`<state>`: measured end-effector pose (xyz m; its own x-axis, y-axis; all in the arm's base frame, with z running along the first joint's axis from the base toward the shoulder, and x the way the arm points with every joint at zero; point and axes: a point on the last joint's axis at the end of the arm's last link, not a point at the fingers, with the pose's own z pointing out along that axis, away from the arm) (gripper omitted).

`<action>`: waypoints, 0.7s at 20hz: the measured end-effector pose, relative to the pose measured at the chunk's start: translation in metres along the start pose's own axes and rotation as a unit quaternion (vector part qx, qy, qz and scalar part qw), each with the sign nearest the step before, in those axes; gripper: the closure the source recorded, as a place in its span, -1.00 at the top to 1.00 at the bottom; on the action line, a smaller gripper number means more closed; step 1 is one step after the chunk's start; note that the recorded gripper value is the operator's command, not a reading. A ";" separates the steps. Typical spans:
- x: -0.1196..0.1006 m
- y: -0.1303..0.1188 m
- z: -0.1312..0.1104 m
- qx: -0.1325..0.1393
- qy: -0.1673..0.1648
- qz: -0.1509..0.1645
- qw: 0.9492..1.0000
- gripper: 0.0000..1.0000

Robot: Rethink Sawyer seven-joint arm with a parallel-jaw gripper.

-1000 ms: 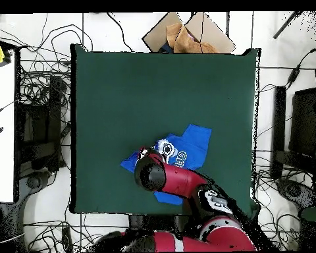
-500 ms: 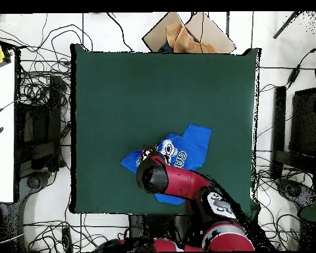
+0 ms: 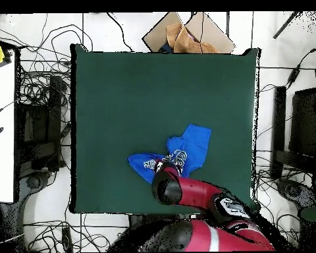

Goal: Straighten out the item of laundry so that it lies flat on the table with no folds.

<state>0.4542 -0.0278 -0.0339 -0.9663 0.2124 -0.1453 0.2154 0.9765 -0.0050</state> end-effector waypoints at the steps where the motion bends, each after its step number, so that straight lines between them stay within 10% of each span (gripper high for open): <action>1: 0.012 -0.015 0.008 0.000 -0.002 -0.002 1.000 -1.00; 14: 0.039 -0.038 0.017 -0.041 -0.067 -0.031 0.996 -1.00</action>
<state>0.4107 -0.0574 -0.0563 -0.9490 0.1494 -0.2775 0.1374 0.9886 0.0623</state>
